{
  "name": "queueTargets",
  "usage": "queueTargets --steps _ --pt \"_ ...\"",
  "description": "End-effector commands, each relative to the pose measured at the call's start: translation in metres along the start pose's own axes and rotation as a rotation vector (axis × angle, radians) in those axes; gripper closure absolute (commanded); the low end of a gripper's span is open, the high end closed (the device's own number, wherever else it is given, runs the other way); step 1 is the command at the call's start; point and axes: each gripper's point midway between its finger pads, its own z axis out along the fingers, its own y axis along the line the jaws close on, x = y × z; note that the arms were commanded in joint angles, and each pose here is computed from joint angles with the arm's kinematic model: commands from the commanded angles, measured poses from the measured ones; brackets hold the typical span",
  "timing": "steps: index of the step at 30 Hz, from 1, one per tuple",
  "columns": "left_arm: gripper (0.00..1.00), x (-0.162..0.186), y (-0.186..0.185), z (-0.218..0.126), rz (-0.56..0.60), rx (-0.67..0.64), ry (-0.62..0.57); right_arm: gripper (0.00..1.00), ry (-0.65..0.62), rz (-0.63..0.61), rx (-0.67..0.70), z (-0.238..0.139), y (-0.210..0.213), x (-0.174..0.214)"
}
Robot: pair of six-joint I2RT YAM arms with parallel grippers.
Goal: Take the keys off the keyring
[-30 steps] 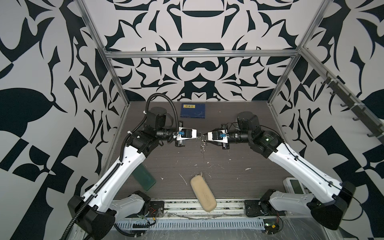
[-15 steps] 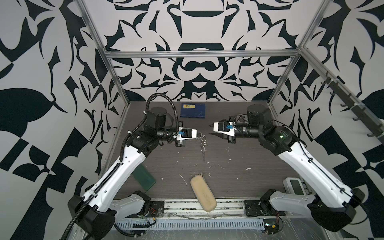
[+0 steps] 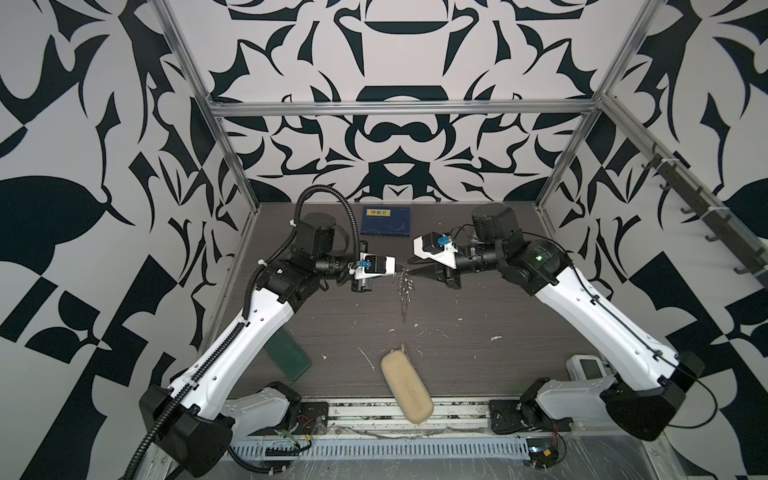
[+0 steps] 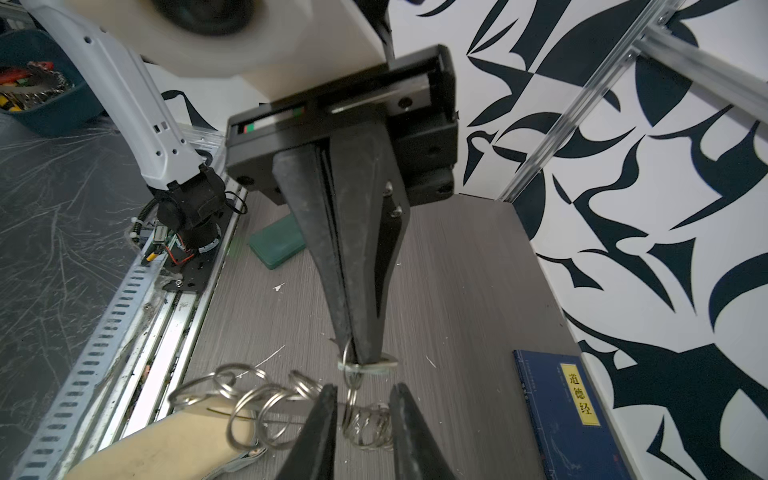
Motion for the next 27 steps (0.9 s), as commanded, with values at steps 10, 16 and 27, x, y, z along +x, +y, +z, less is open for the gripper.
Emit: queueTargets --steps 10,16,27 --pt "1.00 -0.024 0.008 -0.006 0.048 -0.014 -0.047 0.88 -0.020 -0.013 -0.025 -0.006 0.003 -0.014" --pt "1.00 -0.024 0.006 -0.008 0.048 -0.015 -0.044 0.93 -0.004 -0.015 -0.024 -0.005 0.001 -0.011" --pt "1.00 -0.006 0.015 -0.012 -0.024 -0.067 0.022 1.00 -0.129 -0.090 0.030 -0.023 -0.002 -0.023"
